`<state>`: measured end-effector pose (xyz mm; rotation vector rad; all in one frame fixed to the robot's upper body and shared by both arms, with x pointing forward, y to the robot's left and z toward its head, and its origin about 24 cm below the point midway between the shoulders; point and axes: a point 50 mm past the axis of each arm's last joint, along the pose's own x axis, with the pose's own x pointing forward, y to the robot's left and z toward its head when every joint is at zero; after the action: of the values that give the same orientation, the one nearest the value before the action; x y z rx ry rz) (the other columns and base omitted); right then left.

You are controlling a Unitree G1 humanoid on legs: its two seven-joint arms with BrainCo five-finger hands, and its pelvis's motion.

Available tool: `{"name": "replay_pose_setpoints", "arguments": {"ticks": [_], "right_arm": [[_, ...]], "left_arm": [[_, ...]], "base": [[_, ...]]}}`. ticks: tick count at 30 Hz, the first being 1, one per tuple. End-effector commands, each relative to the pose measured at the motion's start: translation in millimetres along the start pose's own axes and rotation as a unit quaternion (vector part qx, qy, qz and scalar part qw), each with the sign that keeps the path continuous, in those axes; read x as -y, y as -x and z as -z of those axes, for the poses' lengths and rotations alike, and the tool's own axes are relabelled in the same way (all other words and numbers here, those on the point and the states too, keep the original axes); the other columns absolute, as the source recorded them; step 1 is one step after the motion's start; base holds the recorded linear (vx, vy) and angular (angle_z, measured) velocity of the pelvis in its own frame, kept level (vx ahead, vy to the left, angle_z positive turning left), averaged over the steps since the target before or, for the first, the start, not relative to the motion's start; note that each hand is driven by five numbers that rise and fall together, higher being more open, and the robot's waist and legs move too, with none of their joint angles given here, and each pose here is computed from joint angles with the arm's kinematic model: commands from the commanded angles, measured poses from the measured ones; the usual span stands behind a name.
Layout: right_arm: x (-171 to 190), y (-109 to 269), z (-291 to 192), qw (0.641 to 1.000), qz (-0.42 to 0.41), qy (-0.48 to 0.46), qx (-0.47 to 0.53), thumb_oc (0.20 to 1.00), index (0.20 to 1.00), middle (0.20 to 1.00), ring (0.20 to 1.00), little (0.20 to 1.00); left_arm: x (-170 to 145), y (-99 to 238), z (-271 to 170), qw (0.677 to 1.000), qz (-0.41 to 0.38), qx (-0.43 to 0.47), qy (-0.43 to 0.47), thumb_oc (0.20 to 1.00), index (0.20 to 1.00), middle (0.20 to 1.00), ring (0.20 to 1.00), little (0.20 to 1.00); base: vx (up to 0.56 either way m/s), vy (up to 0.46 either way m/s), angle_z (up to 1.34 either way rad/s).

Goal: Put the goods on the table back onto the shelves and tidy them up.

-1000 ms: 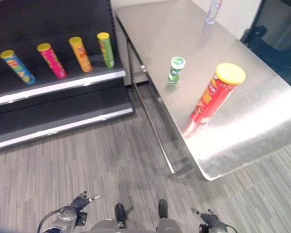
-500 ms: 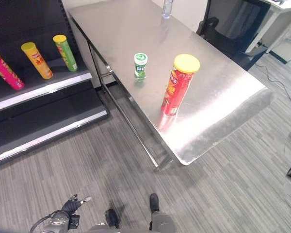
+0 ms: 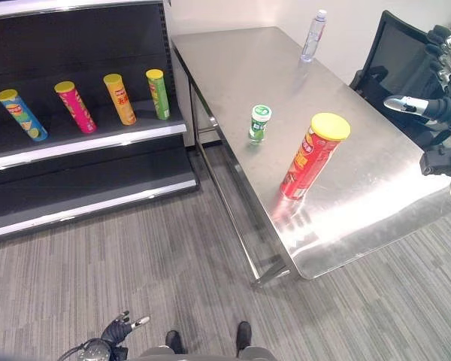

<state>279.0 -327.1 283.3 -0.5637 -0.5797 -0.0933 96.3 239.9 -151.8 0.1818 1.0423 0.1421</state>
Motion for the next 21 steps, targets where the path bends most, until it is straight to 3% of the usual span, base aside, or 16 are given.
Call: {"name": "replay_pose_setpoints", "arguments": {"ticks": [1,12,21], "right_arm": [[7.5,-16.6,-29.7,0.998,-0.028,-0.008,0.053,1.000,1.000,1.000,1.000,1.000],[-28.0,-24.1,-16.6,0.980,-0.173,0.099,-0.011,1.000,1.000,1.000,1.000,1.000],[-41.6,-21.8,-5.2,0.963,-0.225,0.140,-0.040,1.000,1.000,1.000,1.000,1.000]], "left_arm": [[2.9,-6.8,-22.4,0.999,0.010,0.033,-0.002,1.000,1.000,1.000,1.000,1.000],[13.1,-6.2,-20.2,0.999,0.030,0.031,-0.009,1.000,1.000,1.000,1.000,1.000],[17.8,-6.2,-21.2,0.999,0.039,0.033,-0.013,1.000,1.000,1.000,1.000,1.000]], "base": [[0.02,-0.038,0.19],[0.01,-0.023,0.10],[0.00,-0.010,0.06]]}}
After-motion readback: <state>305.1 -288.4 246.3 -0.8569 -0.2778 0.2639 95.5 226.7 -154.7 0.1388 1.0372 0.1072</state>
